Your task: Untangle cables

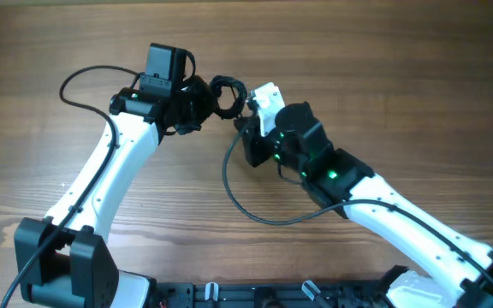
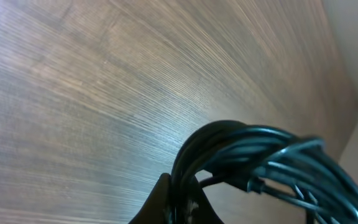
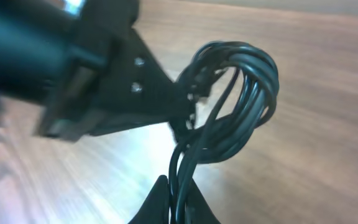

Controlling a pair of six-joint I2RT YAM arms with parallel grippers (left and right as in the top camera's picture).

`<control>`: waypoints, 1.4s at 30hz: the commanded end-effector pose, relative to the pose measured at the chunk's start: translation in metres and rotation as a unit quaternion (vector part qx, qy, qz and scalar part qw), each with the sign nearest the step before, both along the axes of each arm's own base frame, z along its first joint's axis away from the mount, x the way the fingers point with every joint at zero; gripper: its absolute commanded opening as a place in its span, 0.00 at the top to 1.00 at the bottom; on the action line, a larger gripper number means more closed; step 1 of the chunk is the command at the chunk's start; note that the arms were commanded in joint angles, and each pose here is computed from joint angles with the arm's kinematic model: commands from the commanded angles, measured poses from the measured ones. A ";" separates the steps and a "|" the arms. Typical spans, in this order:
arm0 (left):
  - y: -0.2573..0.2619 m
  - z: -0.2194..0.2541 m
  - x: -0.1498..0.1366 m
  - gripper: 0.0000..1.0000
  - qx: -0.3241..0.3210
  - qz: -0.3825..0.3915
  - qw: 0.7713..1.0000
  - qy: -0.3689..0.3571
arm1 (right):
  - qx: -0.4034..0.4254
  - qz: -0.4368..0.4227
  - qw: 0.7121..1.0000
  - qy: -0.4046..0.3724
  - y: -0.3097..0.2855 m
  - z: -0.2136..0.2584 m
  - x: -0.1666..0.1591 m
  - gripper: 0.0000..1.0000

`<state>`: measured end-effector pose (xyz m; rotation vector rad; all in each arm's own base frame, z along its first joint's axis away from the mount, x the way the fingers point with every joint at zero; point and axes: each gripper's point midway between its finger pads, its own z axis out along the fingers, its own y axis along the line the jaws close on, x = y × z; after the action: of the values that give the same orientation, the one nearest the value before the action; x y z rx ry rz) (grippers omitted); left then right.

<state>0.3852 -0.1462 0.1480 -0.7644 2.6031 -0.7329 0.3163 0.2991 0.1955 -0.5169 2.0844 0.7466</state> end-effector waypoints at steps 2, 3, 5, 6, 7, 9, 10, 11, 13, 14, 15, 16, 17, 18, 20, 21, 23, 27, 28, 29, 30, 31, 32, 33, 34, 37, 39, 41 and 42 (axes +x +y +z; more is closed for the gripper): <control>-0.001 0.004 0.005 0.96 0.078 -0.107 0.989 -0.068 | 0.093 0.072 0.991 0.058 0.014 0.032 -0.029 0.96; -0.008 0.004 0.002 0.96 0.083 -0.126 0.986 -0.074 | 0.098 0.063 0.991 0.069 0.012 0.032 -0.028 0.96; -0.023 0.005 -0.003 0.96 0.084 -0.150 0.982 -0.080 | 0.098 0.044 0.992 0.067 0.005 0.031 -0.019 0.96; -0.032 0.006 -0.006 0.96 0.083 -0.161 0.980 -0.084 | 0.094 0.014 0.994 0.062 -0.004 0.030 -0.008 0.96; -0.040 0.007 -0.008 0.96 0.081 -0.169 0.978 -0.088 | 0.099 -0.031 0.992 0.068 -0.015 0.029 0.004 0.96; -0.047 0.007 -0.012 0.96 0.080 -0.179 0.977 -0.088 | 0.104 -0.096 0.987 0.070 -0.031 0.027 0.020 0.96; -0.049 0.006 -0.014 0.96 0.080 -0.182 0.976 -0.087 | 0.101 -0.126 0.985 0.063 -0.039 0.027 0.027 0.95; -0.052 0.006 -0.017 0.96 0.078 -0.187 0.976 -0.085 | 0.097 -0.144 0.983 0.056 -0.044 0.027 0.032 0.96; -0.057 0.010 -0.020 0.96 0.069 -0.206 0.972 -0.091 | 0.095 -0.148 0.983 0.055 -0.045 0.026 0.033 0.95; -0.061 0.013 -0.022 0.96 0.063 -0.218 0.969 -0.097 | 0.094 -0.148 0.983 0.057 -0.045 0.025 0.033 0.96; -0.065 0.018 -0.022 0.96 0.054 -0.229 0.966 -0.107 | 0.091 -0.148 0.983 0.058 -0.045 0.022 0.033 0.95; -0.068 0.024 -0.023 0.96 0.048 -0.240 0.962 -0.119 | 0.087 -0.153 0.983 0.060 -0.046 0.019 0.035 0.96; -0.069 0.029 -0.025 0.96 0.047 -0.250 0.959 -0.128 | 0.084 -0.159 0.982 0.059 -0.048 0.017 0.036 0.96; -0.069 0.035 -0.026 0.96 0.049 -0.256 0.955 -0.140 | 0.081 -0.165 0.981 0.059 -0.049 0.015 0.038 0.96; -0.072 0.049 -0.031 0.96 0.043 -0.277 0.946 -0.164 | 0.083 -0.171 0.980 0.067 -0.049 0.011 0.039 0.95; -0.074 0.054 -0.034 0.96 0.038 -0.286 0.942 -0.172 | 0.083 -0.172 0.979 0.070 -0.049 0.010 0.039 0.95; -0.077 0.061 -0.040 0.96 0.027 -0.297 0.938 -0.177 | 0.080 -0.172 0.979 0.072 -0.049 0.006 0.040 0.96; -0.087 0.066 -0.051 0.96 0.010 -0.346 0.918 -0.193 | 0.079 -0.173 0.979 0.075 -0.048 0.004 0.040 0.96; -0.090 0.066 -0.056 0.96 0.007 -0.365 0.910 -0.197 | 0.079 -0.173 0.979 0.075 -0.048 0.004 0.040 0.95; -0.094 0.067 -0.062 0.96 0.003 -0.388 0.899 -0.203 | 0.079 -0.173 0.979 0.075 -0.048 0.004 0.040 0.95; -0.101 0.068 -0.071 0.96 -0.006 -0.424 0.880 -0.215 | 0.079 -0.173 0.979 0.075 -0.048 0.004 0.040 0.95; -0.107 0.070 -0.077 0.96 -0.012 -0.447 0.866 -0.225 | 0.079 -0.173 0.979 0.075 -0.048 0.004 0.040 0.95; -0.114 0.073 -0.087 0.96 -0.025 -0.478 0.845 -0.237 | 0.080 -0.174 0.979 0.075 -0.048 0.004 0.041 0.95; -0.118 0.074 -0.093 0.96 -0.032 -0.497 0.832 -0.243 | 0.078 -0.178 0.978 0.074 -0.049 0.004 0.041 0.95; -0.121 0.075 -0.099 0.96 -0.040 -0.507 0.826 -0.242 | 0.076 -0.184 0.977 0.071 -0.052 0.003 0.043 0.95; -0.127 0.090 -0.117 0.96 -0.091 -0.539 0.796 -0.260 | 0.072 -0.193 0.976 0.069 -0.054 0.001 0.045 0.91; -0.128 0.104 -0.126 0.96 -0.123 -0.553 0.775 -0.280 | 0.072 -0.193 0.976 0.069 -0.054 0.002 0.045 0.74; -0.122 0.101 -0.126 0.96 -0.120 -0.548 0.783 -0.269 | 0.074 -0.192 0.976 0.067 -0.054 0.003 0.045 0.37; -0.113 0.097 -0.122 0.96 -0.114 -0.537 0.796 -0.256 | 0.076 -0.190 0.977 0.066 -0.054 0.005 0.044 0.28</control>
<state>0.3094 -0.2389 0.2133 0.7422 2.3574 -0.9982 0.3522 0.2422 0.1874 -0.0027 2.1919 0.7080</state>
